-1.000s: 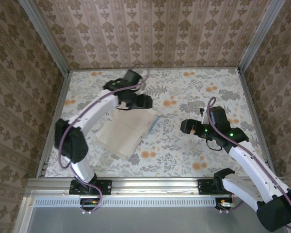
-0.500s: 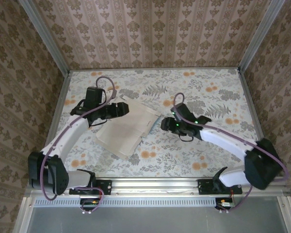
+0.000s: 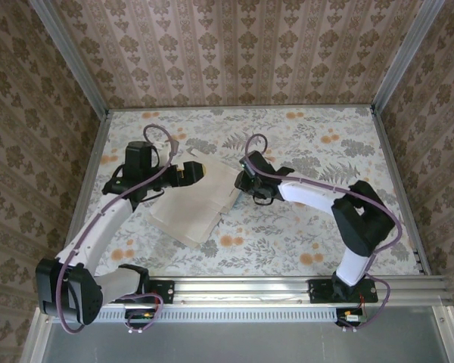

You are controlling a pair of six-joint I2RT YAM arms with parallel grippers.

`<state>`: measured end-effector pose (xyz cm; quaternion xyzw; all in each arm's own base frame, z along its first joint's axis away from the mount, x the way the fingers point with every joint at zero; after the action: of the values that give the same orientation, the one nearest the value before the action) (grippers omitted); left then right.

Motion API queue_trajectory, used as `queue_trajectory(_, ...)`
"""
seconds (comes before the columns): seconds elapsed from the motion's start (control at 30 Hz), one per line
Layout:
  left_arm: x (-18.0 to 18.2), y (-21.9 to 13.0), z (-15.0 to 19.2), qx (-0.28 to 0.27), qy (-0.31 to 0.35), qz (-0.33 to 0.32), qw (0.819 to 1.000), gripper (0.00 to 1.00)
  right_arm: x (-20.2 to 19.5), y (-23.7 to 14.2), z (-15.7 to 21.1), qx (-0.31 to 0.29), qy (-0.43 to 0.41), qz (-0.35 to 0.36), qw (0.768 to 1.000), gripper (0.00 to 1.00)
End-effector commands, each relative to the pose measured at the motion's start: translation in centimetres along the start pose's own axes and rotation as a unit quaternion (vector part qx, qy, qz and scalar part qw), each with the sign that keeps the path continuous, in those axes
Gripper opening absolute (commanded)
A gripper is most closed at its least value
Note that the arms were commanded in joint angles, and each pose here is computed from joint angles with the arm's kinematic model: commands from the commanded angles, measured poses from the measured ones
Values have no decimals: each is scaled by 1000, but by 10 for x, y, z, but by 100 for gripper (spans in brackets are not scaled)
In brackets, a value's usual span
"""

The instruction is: Fold the paper box

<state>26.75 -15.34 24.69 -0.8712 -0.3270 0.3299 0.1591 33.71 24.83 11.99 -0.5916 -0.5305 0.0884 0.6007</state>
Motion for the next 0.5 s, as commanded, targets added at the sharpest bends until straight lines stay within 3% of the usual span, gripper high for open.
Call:
queue_trajectory(0.0, -5, -13, 2, -13, 31, -5, 999, 100, 1, 17, -6, -11, 23, 10, 1000, 42)
queue_trajectory(0.17, -7, -17, 4, -32, 65, -3, 997, 100, -6, 23, -13, -14, 37, 16, 999, 38)
queue_trajectory(0.47, -9, -20, 7, -64, 66, 1, 996, 100, -11, 37, -18, -1, 59, 25, 998, 32)
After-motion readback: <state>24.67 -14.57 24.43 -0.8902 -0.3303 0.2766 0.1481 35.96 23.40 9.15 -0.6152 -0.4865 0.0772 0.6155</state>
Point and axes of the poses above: each hand's point on the last joint's axis, 136 mm out from that joint toward the fingers, its own y axis out along the fingers, its own x axis along the line the jaws close on, z = x × y, the point moved 5 cm from there along -y, back along the fingers, and after that the axes turned 13 degrees about y, right-handed, at the moved point
